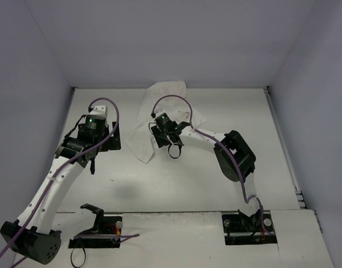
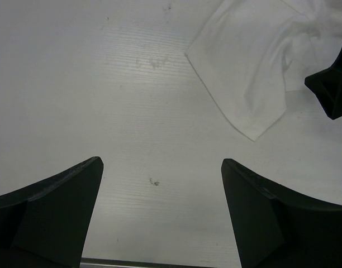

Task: Fold and stack the t-shirts
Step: Flatten out the tshirt

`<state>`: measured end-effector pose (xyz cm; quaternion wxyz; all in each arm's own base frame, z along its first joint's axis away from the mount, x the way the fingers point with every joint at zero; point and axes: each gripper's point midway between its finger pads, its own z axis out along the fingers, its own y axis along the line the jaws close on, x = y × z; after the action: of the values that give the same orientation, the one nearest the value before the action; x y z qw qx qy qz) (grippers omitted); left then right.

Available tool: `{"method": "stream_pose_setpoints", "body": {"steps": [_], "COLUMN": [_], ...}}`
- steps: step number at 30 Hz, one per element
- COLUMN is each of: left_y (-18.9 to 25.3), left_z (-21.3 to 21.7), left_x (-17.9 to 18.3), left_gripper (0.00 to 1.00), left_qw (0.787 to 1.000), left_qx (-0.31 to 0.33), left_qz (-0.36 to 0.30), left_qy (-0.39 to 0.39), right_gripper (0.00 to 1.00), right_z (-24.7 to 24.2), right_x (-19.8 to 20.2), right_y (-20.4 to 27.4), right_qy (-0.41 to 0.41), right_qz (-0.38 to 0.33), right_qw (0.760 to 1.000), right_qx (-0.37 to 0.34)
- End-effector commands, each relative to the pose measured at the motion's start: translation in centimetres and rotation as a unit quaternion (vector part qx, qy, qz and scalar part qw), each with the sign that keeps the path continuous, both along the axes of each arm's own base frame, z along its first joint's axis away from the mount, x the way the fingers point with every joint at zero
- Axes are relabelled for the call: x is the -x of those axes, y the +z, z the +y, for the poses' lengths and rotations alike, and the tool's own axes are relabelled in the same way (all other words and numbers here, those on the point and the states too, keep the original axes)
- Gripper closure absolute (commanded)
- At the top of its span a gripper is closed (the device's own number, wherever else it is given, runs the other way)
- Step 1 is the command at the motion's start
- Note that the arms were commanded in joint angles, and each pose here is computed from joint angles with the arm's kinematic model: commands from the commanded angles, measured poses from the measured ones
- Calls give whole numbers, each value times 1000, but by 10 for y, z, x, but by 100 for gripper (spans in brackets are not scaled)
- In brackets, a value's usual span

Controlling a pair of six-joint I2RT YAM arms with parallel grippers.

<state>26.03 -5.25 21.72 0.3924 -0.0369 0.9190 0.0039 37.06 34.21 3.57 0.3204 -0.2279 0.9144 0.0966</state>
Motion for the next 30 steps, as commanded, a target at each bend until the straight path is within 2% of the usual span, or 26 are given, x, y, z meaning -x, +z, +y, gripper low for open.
{"method": "stream_pose_setpoints", "body": {"steps": [1,6,9,10,12,13,15,19,22,23,25,30], "left_y": [7,7,8,8,9,6,5,5,6,4,2,5], "left_z": [8,8,7,6,4,2,-5,-20,-26,-29,-31,-34], "left_x": [5,7,4,2,-3,-6,-13,-28,-35,-39,-43,-49], "left_gripper": [16,16,16,16,16,16,16,16,16,16,16,16], "left_qw": [1000,1000,1000,1000,1000,1000,1000,1000,999,999,999,998], "left_qx": [-4,-9,-7,-8,-8,-10,-4,20,32,35,37,49], "left_qz": [-10,-7,-6,-6,-3,5,11,6,-2,-2,0,-9], "left_qy": [12,7,5,5,3,0,-9,-23,-25,-27,-28,-26], "right_gripper": [57,57,64,69,87,99,100,100,100,100,100,100], "right_z": [1,-12,-29,-34,-51,-57,-76,-119,-136,-146,-148,-124], "right_x": [-25,-22,-10,-7,5,9,15,12,8,4,-1,-14], "right_y": [17,-7,-22,-22,-26,-24,-13,47,91,125,180,271], "right_qy": [-18,-33,-47,-53,-69,-79,-100,-158,-166,-172,-150,-81], "right_qz": [-44,-26,-6,-1,11,12,3,-48,-83,-112,-163,-237], "right_qw": [999,999,998,998,997,996,995,986,982,976,971,958], "right_qx": [-2,17,28,27,31,28,31,-7,-44,-66,-94,-142]}}
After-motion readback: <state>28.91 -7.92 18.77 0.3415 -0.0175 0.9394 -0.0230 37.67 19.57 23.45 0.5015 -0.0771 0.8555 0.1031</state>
